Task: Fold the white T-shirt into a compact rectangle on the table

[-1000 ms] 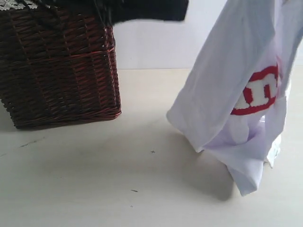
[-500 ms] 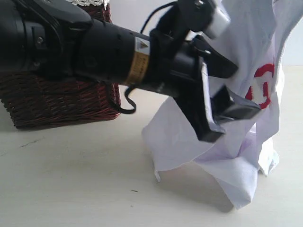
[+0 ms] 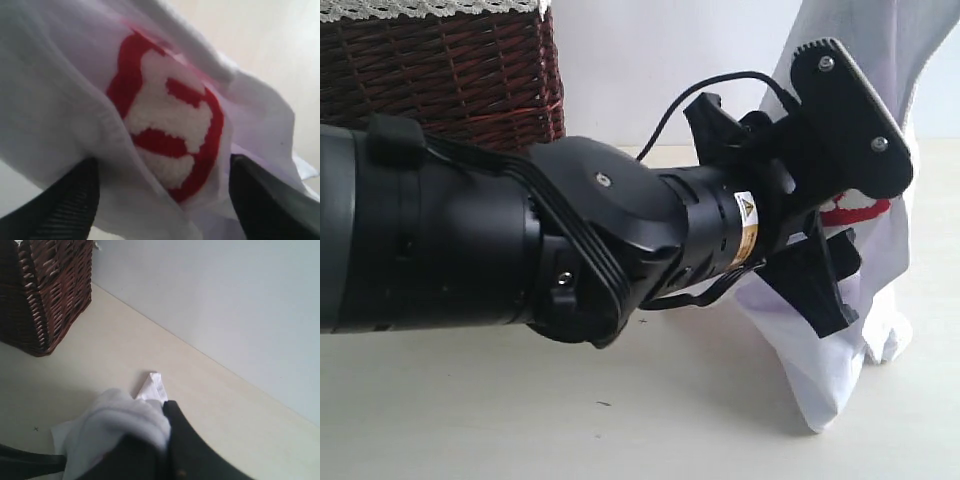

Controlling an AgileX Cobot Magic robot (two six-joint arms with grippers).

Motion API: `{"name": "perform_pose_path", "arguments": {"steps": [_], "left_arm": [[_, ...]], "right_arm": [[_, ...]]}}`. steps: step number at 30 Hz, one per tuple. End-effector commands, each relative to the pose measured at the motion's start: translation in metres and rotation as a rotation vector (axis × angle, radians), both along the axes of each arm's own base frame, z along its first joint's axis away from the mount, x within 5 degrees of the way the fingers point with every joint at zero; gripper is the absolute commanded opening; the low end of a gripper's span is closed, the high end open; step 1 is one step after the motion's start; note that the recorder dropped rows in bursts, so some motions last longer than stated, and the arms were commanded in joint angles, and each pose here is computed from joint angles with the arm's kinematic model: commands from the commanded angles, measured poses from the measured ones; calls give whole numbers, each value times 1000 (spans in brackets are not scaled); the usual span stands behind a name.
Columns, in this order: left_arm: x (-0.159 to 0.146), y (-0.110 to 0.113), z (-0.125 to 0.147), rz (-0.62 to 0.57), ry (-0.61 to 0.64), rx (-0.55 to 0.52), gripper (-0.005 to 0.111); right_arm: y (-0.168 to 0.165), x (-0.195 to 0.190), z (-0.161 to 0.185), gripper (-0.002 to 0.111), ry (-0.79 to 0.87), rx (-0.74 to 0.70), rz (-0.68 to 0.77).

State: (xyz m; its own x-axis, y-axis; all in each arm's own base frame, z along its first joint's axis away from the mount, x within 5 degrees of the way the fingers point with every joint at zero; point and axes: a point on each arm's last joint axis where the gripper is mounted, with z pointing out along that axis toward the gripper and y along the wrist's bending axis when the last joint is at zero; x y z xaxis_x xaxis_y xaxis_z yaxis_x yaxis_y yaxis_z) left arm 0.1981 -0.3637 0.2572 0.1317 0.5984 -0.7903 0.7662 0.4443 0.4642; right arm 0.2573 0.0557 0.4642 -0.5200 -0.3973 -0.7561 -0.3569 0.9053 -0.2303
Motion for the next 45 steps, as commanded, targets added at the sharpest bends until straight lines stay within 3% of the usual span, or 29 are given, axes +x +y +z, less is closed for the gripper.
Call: {"name": "perform_pose_path", "arguments": {"steps": [1, 3, 6, 8, 10, 11, 13, 18, 23, 27, 31, 35, 37, 40, 45], "left_arm": [[-3, 1, 2, 54, 132, -87, 70], [-2, 1, 3, 66, 110, -93, 70], [11, 8, 2, 177, 24, -88, 70], [18, 10, 1, 206, 41, -113, 64], [27, 16, 3, 244, 29, -118, 43], [33, 20, 5, 278, 13, -121, 22], [37, 27, 12, 299, -28, -111, 1], [35, 51, 61, 304, -127, -163, 0], [47, 97, 110, 349, -161, -285, 0], [46, 115, 130, 200, -61, -376, 0], [18, 138, 173, 122, -121, -477, 0], [-4, 147, 192, 10, -126, -530, 0], [-14, 151, 200, -48, -127, -550, 0], [-24, 161, 212, -53, -158, -580, 0], [-34, 172, 231, -62, -205, -625, 0]], "right_arm": [[-1, 0, 6, 0, -43, 14, -8], [-1, 0, 6, 0, -41, 25, -17], [-1, 0, 6, 0, -41, 28, -19], [-1, 0, 6, 0, -37, 27, -19], [-1, -1, 5, 0, -30, 26, -20], [-1, -1, 6, 0, -32, 27, -20], [-1, -2, 6, 0, -31, 22, -21], [-13, -4, 9, 0, -55, -54, -111], [-18, -16, 15, 0, -56, -59, -135], [-38, -37, 27, 0, -99, -167, -263], [-43, -78, 50, 0, -211, -61, -253], [-38, -105, 58, 0, -238, -1, -144], [-47, -124, 68, 0, -292, -31, -180], [-56, -152, 89, 0, -364, 11, -228], [-51, -181, 113, 0, -417, 145, -143]]}}
